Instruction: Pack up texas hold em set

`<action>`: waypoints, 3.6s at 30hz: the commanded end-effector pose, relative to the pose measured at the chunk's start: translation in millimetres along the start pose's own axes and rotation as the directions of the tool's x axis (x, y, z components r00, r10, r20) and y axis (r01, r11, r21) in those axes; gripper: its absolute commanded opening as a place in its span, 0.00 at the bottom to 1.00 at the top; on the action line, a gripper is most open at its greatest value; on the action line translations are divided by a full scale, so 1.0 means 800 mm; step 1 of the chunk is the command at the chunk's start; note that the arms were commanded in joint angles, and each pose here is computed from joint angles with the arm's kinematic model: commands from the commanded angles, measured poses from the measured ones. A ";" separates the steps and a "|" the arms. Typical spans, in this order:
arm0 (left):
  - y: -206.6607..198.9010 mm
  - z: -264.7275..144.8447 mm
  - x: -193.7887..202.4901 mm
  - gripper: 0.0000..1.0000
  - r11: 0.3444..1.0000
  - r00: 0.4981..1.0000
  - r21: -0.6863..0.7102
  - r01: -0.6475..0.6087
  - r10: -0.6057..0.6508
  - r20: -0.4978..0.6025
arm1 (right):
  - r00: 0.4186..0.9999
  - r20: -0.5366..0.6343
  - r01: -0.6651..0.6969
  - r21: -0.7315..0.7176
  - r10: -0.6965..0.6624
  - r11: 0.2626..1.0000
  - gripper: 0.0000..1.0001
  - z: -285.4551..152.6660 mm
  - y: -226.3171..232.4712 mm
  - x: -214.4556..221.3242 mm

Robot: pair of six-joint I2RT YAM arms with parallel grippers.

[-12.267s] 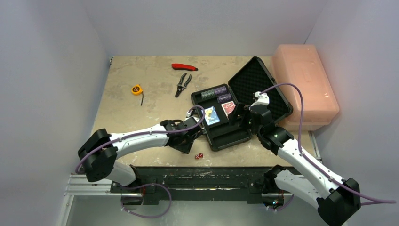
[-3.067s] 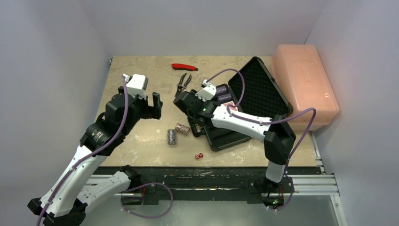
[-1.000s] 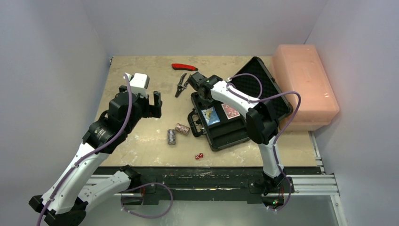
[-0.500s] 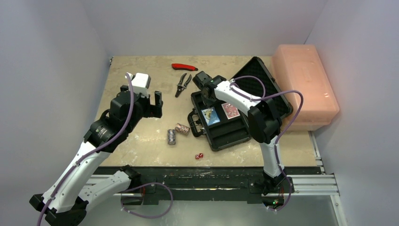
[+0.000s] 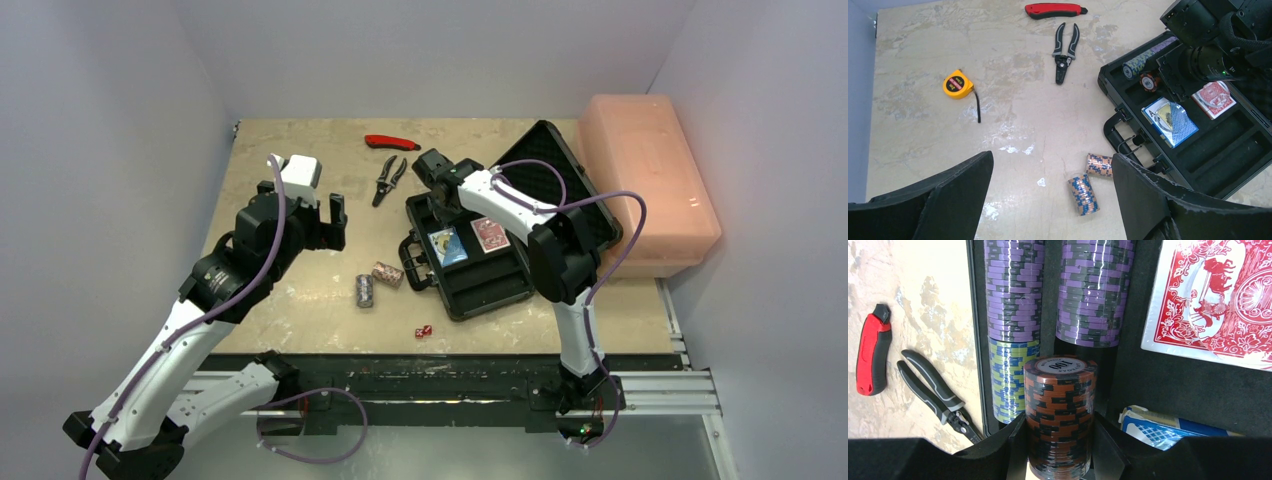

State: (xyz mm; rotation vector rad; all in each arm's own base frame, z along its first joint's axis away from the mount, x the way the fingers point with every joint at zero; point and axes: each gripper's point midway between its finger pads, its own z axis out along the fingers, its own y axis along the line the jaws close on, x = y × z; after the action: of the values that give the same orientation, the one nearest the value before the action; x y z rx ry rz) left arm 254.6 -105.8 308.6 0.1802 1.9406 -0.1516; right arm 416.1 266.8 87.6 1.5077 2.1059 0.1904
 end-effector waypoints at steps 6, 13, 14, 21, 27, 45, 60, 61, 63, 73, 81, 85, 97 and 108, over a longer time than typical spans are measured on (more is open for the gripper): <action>0.000 -0.002 -0.014 0.88 1.000 0.999 0.009 -0.003 0.003 0.038 | 0.998 -0.013 -0.062 -0.057 0.061 0.996 0.02 -0.015 0.024 -0.017; 0.001 -0.003 -0.015 0.88 1.000 0.999 0.008 0.001 -0.001 0.044 | 0.996 -0.040 -0.078 -0.041 0.076 0.996 0.21 -0.010 0.017 -0.019; 0.001 -0.003 -0.015 0.88 1.000 0.999 0.007 0.001 -0.001 0.046 | 0.996 -0.046 -0.076 -0.044 0.074 0.996 0.24 -0.010 0.017 -0.018; 0.001 -0.004 -0.015 0.88 1.000 0.999 0.008 0.002 -0.002 0.048 | 0.996 -0.066 -0.062 -0.055 0.058 0.997 0.47 -0.007 0.020 -0.019; 0.001 -0.004 -0.015 0.88 1.000 0.999 0.008 0.002 -0.003 0.048 | 0.996 -0.075 -0.060 -0.063 0.055 0.996 0.61 -0.008 0.022 -0.021; 0.000 -0.004 -0.016 0.88 1.000 0.999 0.009 0.001 -0.002 0.047 | 0.994 -0.100 -0.040 -0.077 0.032 0.996 0.65 -0.008 0.028 -0.018; 0.001 -0.004 -0.016 0.87 1.000 0.999 0.006 0.002 -0.002 0.050 | 0.992 -0.121 -0.040 -0.119 0.026 0.992 0.75 -0.021 0.034 -0.022; 0.001 -0.004 -0.016 0.87 1.000 0.999 0.006 0.002 -0.002 0.050 | 0.992 -0.122 -0.041 -0.118 0.026 0.992 0.75 -0.021 0.033 -0.023; 0.001 -0.004 -0.016 0.87 1.000 0.999 0.006 0.002 -0.002 0.049 | 0.992 -0.124 -0.041 -0.121 0.026 0.992 0.75 -0.023 0.034 -0.024; 0.002 -0.005 -0.016 0.87 1.000 0.999 0.005 0.004 -0.004 0.051 | 0.992 -0.123 -0.038 -0.127 0.023 0.991 0.74 -0.030 0.034 -0.028; 0.002 -0.006 -0.017 0.87 1.000 0.999 0.007 0.003 -0.004 0.053 | 0.993 -0.115 -0.034 -0.129 0.019 0.991 0.73 -0.031 0.032 -0.031; 0.002 -0.006 -0.017 0.87 1.000 0.999 0.006 0.004 -0.005 0.054 | 0.994 -0.107 -0.033 -0.131 0.019 0.991 0.73 -0.033 0.033 -0.034; 0.002 -0.006 -0.017 0.87 1.000 0.999 0.005 0.004 -0.004 0.054 | 0.998 -0.053 -0.035 -0.134 0.028 0.990 0.72 -0.037 0.032 -0.053; 0.003 -0.007 -0.018 0.87 1.000 0.998 0.004 0.006 -0.006 0.058 | 0.999 0.003 -0.042 -0.137 0.043 0.990 0.72 -0.048 0.028 -0.076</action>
State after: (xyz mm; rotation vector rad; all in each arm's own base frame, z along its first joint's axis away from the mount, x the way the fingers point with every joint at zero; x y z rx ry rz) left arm 253.0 -105.0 310.8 0.1780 1.9326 -0.1567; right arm 432.0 243.9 133.6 1.4738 2.0742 0.3723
